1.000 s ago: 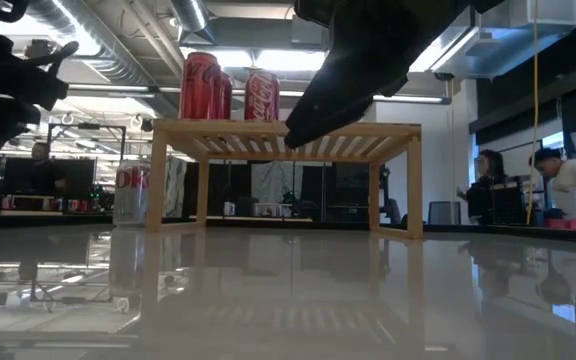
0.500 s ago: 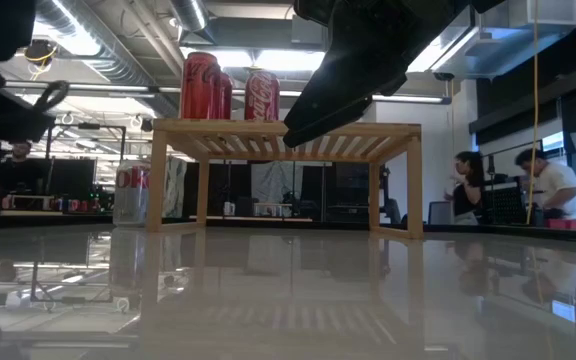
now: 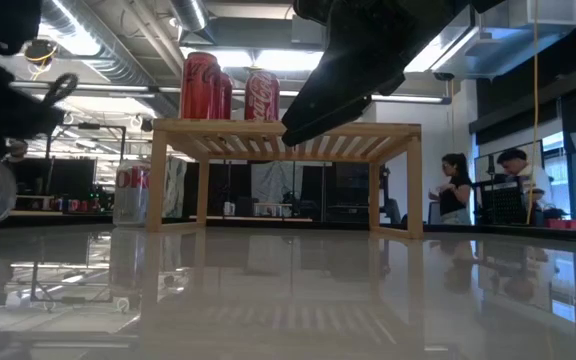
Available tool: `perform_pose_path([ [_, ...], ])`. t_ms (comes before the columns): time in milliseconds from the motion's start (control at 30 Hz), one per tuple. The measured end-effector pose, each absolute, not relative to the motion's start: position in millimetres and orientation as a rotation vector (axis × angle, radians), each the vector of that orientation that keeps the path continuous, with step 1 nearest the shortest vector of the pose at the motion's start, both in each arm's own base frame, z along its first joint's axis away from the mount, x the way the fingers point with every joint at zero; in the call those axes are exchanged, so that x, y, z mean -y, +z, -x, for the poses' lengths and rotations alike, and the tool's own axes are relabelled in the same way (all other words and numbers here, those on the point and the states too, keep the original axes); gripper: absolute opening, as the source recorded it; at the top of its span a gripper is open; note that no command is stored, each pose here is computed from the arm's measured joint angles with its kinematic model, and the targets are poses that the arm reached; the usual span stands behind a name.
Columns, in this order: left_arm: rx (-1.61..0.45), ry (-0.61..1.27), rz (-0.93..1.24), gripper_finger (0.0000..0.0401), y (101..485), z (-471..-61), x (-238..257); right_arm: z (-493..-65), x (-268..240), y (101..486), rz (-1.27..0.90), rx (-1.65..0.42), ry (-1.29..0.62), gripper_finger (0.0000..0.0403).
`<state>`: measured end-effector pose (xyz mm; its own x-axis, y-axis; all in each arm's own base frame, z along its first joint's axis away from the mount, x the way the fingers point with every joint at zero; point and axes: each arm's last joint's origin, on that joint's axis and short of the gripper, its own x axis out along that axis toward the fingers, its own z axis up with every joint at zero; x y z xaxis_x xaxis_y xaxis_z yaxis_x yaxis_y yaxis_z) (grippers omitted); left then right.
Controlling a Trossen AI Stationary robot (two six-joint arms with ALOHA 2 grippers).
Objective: Place canned beverage on shelf
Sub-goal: Put the red and white soda can on the shelf aligned with the other red and white soda can
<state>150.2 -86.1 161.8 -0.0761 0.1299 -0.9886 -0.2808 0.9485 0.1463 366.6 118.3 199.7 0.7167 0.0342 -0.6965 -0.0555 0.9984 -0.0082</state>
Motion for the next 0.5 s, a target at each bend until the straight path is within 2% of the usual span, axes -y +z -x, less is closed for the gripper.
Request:
perform_pose_path([
  [133,-1.508,0.347,0.089,0.0275,182,-159,92,-366,-119,199,0.026,-0.774,0.049,0.0326],
  [333,-1.184,0.399,-0.033,0.0277,215,-173,106,-366,-118,199,0.015,-0.784,0.050,0.0326],
  [500,-0.943,0.413,-0.063,0.0281,221,-183,117,-365,-118,198,0.017,-0.789,0.050,0.0326],
])
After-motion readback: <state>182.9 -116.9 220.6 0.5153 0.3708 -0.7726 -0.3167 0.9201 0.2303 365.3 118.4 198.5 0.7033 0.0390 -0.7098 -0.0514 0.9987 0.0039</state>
